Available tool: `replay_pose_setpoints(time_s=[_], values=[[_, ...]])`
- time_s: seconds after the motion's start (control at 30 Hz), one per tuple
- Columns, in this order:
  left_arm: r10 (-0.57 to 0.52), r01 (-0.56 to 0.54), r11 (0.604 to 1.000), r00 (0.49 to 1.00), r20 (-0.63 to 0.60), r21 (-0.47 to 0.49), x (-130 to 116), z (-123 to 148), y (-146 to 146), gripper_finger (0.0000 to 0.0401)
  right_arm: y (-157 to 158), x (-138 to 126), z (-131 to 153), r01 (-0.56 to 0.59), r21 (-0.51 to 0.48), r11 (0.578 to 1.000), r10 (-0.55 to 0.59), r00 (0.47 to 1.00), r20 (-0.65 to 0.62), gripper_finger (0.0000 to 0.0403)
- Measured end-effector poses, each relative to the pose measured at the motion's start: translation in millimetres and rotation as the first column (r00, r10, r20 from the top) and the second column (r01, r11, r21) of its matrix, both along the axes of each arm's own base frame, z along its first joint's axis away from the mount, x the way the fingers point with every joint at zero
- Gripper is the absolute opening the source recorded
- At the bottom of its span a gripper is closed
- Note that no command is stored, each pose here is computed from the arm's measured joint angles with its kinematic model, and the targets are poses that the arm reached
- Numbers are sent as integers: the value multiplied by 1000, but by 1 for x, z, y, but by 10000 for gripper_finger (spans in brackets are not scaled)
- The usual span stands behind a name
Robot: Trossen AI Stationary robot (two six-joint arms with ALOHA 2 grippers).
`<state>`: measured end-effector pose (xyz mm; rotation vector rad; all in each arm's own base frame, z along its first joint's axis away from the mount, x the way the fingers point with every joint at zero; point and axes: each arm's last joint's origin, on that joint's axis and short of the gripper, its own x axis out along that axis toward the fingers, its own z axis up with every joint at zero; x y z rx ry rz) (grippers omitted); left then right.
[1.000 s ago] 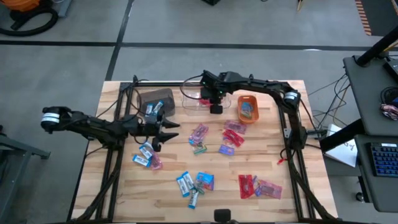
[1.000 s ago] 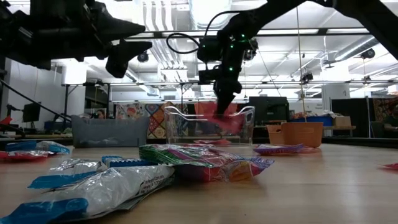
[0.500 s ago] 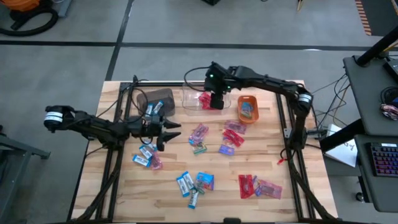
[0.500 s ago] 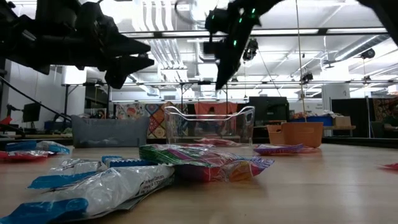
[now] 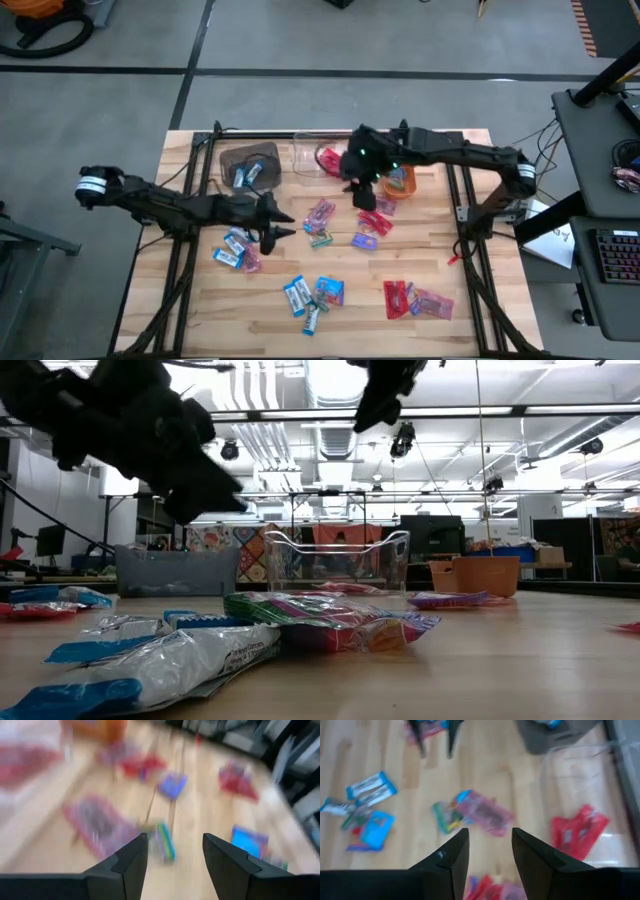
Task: Sort candy
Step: Put the white chocolate into the black bin
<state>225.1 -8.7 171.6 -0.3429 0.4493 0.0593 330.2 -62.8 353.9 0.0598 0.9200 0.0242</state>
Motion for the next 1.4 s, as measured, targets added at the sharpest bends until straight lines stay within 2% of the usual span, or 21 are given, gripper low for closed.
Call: replay_pose_setpoints(time_s=[0.07,0.17,0.27,0.37,0.43,0.53,0.63,0.7,0.83,1.0,1.27,1.4], values=[[3,-6,1000,991,-137,-25,1,2,-4,173,13,-6,-5,-11,20,1000,11,1000,-18,137],[53,-73,996,934,-353,-44,0,7,-12,173,30,-15,-13,-15,52,999,17,999,-43,138],[92,-133,990,839,-537,-38,-4,10,-20,173,44,-23,-22,-23,68,997,26,999,-41,142],[101,-139,990,723,-684,-1,-11,12,-27,173,55,-27,-32,-37,81,996,39,999,-17,144],[94,-114,993,649,-755,25,-14,12,-30,173,61,-31,-36,-46,87,995,47,999,-3,142],[32,8,999,551,-834,43,-20,12,-34,173,66,-35,-41,-51,98,994,50,999,9,142],[-15,112,993,489,-872,46,-24,10,-37,173,71,-37,-46,-62,101,993,63,998,-4,145],[-11,120,991,464,-886,51,-25,8,-37,173,75,-38,-47,-73,100,992,74,997,-7,145],[39,122,988,381,-924,92,-30,1,-33,173,80,-37,-49,-105,91,990,105,995,3,146],[112,141,976,346,-932,169,-26,-11,-30,173,81,-36,-51,-129,75,989,129,992,-1,146],[113,193,964,324,-939,183,-16,-27,-28,172,81,-37,-53,-146,63,987,146,989,-4,146],[116,192,964,312,-943,183,-13,-31,-26,159,81,-37,-55,-147,63,987,148,989,-10,146]])
